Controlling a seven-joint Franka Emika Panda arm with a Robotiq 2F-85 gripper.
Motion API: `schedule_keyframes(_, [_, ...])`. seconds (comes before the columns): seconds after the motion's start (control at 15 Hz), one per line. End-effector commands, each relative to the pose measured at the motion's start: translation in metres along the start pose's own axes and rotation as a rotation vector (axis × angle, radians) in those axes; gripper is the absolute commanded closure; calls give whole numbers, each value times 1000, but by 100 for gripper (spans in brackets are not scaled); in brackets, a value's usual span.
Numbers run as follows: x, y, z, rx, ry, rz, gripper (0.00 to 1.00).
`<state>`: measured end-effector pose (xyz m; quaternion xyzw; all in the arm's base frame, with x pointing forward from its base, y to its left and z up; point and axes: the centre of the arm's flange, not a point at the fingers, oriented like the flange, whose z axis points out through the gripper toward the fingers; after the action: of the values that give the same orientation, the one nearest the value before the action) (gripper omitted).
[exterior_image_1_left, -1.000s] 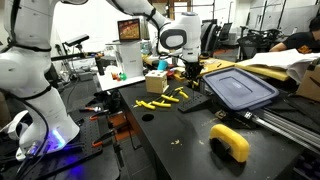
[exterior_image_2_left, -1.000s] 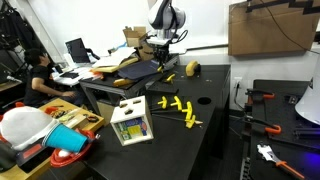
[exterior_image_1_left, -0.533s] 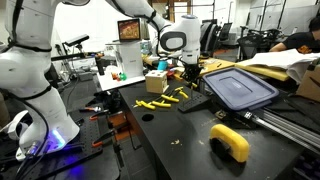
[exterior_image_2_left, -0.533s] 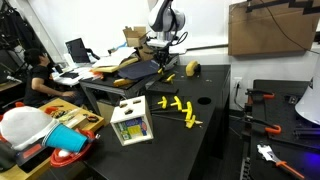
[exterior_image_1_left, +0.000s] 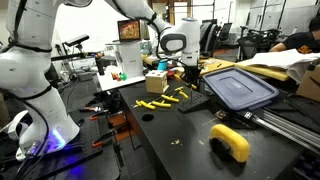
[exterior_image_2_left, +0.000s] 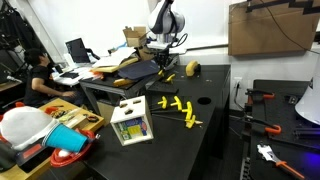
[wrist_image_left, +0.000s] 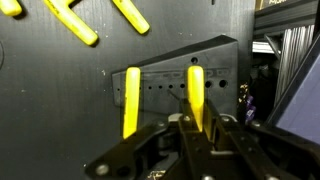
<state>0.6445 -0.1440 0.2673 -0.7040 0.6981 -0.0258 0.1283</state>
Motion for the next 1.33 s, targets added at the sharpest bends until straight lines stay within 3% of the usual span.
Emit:
schedule_keyframes(0.0, [10,-4,-8,3,14,30,96])
schedule_keyframes(1.27, [-6,4,-4,-47,-26,6,96])
